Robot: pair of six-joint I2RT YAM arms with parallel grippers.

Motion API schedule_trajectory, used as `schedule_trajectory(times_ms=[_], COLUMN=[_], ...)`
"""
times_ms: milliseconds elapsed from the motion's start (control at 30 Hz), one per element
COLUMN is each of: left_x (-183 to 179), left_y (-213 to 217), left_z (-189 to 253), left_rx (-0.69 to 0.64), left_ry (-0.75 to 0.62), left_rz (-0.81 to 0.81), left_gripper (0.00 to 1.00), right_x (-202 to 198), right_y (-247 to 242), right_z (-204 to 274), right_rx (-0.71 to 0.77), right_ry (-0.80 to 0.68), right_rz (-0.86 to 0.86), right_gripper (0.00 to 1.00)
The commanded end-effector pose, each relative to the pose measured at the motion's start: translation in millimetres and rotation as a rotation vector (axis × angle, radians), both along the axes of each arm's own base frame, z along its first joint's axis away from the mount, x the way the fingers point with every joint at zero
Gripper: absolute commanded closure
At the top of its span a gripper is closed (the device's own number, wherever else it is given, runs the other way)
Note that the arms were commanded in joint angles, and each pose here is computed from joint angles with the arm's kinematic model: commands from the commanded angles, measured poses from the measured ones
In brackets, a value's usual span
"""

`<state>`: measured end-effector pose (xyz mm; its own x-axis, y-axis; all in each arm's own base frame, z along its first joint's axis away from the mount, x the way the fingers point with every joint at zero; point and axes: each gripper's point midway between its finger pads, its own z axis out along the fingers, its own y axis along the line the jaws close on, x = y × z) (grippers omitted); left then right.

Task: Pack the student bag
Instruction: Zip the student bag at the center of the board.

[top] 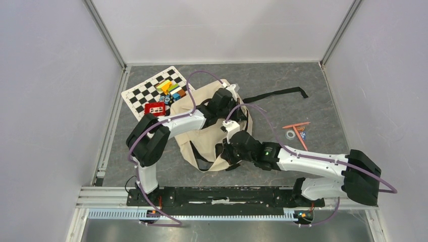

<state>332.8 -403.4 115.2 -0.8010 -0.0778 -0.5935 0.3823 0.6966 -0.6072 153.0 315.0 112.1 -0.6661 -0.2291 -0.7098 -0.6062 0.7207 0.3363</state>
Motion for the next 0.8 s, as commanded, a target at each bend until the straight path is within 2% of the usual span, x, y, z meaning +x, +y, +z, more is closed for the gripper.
schedule_trajectory(times_ms=[0, 200, 333, 367, 433, 500, 567, 633, 767], left_x=[57.1, 71.5, 63.8, 59.2, 48.8, 38.5, 26.9, 18.0, 4.8], left_y=[0.0, 5.6, 6.1, 7.1, 13.4, 22.9, 34.0, 49.2, 91.4], left_z=[65.7, 69.0, 79.3, 81.6, 91.5, 102.1, 109.1, 112.3, 112.6], left_rx=[-0.1, -0.104, -0.108, -0.106, -0.104, -0.099, -0.071, -0.025, 0.071], left_ry=[-0.23, -0.236, -0.264, -0.272, -0.295, -0.322, -0.342, -0.355, -0.387], left_rz=[0.103, 0.135, 0.081, 0.062, 0.039, 0.025, 0.005, 0.012, 0.103], left_gripper=[0.98, 0.98, 0.97, 0.91, 0.67, 0.5, 0.39, 0.32, 0.19], right_x=[-37.9, -52.1, -38.3, -33.8, -21.1, -11.4, -4.2, 1.2, 14.5], right_y=[49.1, 58.8, 52.1, 48.6, 41.0, 32.4, 22.9, 13.4, -13.2], right_z=[35.6, 38.0, 46.8, 49.6, 60.5, 72.8, 83.5, 92.3, 96.1], right_rx=[0.166, 0.15, 0.11, 0.09, 0.06, 0.043, 0.031, 0.023, -0.025], right_ry=[0.035, 0.025, -0.035, -0.057, -0.114, -0.164, -0.204, -0.234, -0.267], right_rz=[0.153, 0.185, 0.136, 0.122, 0.076, 0.036, 0.001, -0.028, -0.097], right_gripper=[1.0, 1.0, 0.92, 0.87, 0.73, 0.6, 0.51, 0.44, 0.36])
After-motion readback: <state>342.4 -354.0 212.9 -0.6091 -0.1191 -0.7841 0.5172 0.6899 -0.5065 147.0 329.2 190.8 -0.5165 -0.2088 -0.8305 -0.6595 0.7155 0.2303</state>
